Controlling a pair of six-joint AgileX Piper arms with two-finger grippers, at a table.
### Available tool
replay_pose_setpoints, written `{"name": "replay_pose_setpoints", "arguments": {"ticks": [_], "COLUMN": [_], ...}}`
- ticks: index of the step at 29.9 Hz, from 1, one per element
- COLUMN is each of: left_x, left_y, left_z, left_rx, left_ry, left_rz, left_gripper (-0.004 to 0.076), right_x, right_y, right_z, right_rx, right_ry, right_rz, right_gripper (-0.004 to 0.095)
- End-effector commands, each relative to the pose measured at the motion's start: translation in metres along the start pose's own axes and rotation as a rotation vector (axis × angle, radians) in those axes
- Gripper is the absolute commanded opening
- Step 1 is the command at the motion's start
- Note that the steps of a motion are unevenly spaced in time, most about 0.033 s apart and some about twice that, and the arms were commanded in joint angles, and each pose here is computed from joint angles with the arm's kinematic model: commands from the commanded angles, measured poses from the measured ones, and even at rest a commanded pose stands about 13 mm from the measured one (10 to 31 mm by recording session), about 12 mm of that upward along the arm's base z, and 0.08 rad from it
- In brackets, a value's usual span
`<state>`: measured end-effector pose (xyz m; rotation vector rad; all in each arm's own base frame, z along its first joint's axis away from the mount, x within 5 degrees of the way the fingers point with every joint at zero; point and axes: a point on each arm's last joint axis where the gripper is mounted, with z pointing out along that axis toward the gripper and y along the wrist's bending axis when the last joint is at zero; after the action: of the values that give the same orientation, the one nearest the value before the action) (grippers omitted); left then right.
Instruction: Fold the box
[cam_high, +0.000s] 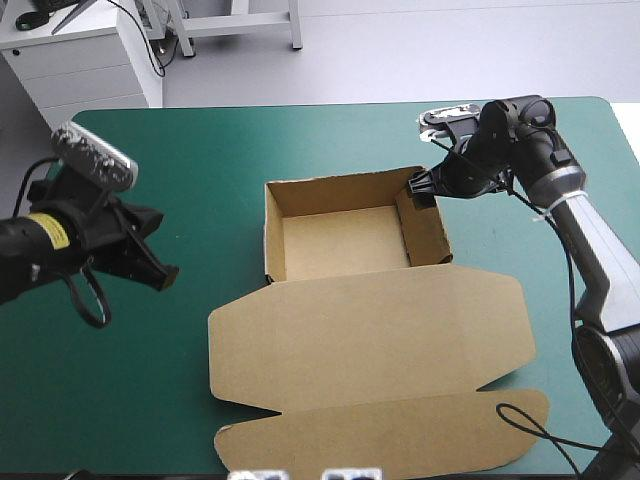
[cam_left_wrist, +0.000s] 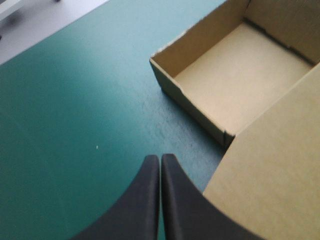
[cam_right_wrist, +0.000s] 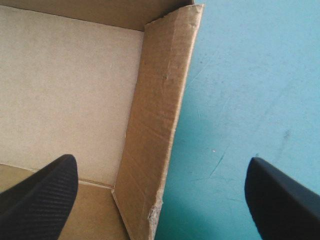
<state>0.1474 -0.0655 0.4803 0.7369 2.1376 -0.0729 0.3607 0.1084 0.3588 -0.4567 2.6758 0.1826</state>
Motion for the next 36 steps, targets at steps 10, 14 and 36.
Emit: {"name": "replay_pose_setpoints", "arguments": {"ticks": [10, 14, 36], "left_x": [0.129, 0.153, 0.186], "left_y": [-0.023, -0.029, -0.039], "left_z": [0.027, 0.032, 0.043], "left_rx": [-0.055, -0.063, -0.046], "left_ry": [0.268, 0.260, 0.273], "left_rz": [-0.094, -0.104, -0.142], "left_gripper": [-0.0008, -0.0008, -0.0008], "right_x": [-0.003, -0.003, -0.010], "right_y": [0.001, 0.001, -0.007], "right_z": [-0.030, -0.027, 0.074], "right_rx": [0.005, 0.005, -0.023], "right_ry": [-0.104, -0.098, 0.127], "right_rz": [-0.014, -0.028, 0.000], "right_gripper": [0.0833, 0.0833, 0.0212]}}
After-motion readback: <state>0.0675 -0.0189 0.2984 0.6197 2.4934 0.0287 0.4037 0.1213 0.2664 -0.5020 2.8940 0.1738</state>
